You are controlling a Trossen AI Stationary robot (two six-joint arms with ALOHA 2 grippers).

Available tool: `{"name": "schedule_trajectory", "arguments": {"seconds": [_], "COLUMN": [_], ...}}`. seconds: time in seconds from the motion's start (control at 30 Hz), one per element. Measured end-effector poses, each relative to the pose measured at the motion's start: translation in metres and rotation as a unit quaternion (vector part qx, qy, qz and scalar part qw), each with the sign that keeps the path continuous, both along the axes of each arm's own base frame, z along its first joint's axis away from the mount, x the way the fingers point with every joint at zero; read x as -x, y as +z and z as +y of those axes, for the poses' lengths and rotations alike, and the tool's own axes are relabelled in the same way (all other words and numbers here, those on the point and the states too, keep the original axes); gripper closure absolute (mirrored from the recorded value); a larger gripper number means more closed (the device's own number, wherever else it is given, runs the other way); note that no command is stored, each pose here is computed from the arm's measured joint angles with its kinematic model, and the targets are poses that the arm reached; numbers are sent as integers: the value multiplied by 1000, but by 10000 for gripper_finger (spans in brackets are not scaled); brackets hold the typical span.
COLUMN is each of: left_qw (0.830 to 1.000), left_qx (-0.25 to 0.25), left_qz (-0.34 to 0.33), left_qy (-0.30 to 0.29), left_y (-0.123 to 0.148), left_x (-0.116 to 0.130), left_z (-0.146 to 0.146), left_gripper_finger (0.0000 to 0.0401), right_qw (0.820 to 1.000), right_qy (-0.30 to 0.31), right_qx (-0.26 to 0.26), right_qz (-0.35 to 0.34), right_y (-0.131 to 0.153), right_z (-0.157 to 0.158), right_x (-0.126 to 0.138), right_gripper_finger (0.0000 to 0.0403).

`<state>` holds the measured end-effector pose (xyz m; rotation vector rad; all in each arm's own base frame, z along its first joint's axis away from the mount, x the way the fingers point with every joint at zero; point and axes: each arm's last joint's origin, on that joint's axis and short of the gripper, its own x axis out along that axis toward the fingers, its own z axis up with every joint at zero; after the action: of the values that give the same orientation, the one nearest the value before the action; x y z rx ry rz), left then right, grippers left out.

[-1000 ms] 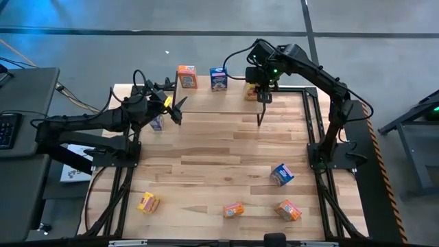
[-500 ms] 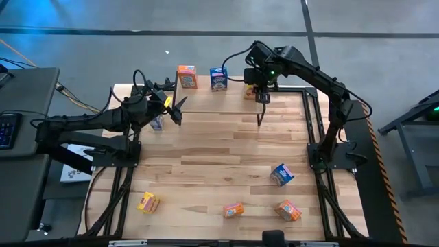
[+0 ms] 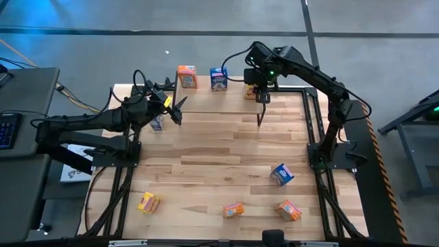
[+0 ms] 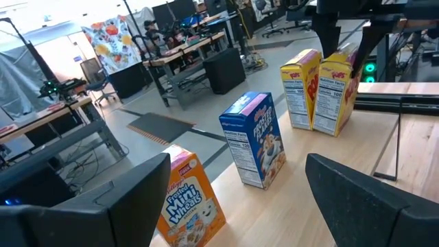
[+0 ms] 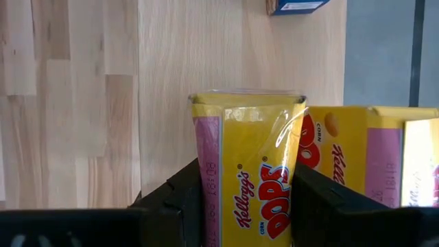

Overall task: Stack cereal on shelf
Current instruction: Put the right yellow cereal box on the shelf aligned with the other yellow cereal box

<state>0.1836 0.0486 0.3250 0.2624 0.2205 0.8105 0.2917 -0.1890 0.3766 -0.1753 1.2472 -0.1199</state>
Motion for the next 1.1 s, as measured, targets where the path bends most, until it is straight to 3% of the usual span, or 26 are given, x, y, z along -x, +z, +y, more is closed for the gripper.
{"name": "schedule_trajectory", "arguments": {"seconds": [0.5, 1.1], "left_qw": [1000, 1000], "left_qx": [0, 0], "left_qz": [0, 0], "left_qy": [0, 0], "left_y": [0, 0], "left_x": [0, 0], "left_z": [0, 0], "left_gripper_finger": [71, 71], "right_qw": [1000, 1000], "right_qy": [-5, -11], "right_qx": [0, 7], "right_qz": [3, 4], "right_y": [0, -1], "right_z": [-1, -3], "right_x": [1, 0], "right_gripper_finger": [250, 190]}}
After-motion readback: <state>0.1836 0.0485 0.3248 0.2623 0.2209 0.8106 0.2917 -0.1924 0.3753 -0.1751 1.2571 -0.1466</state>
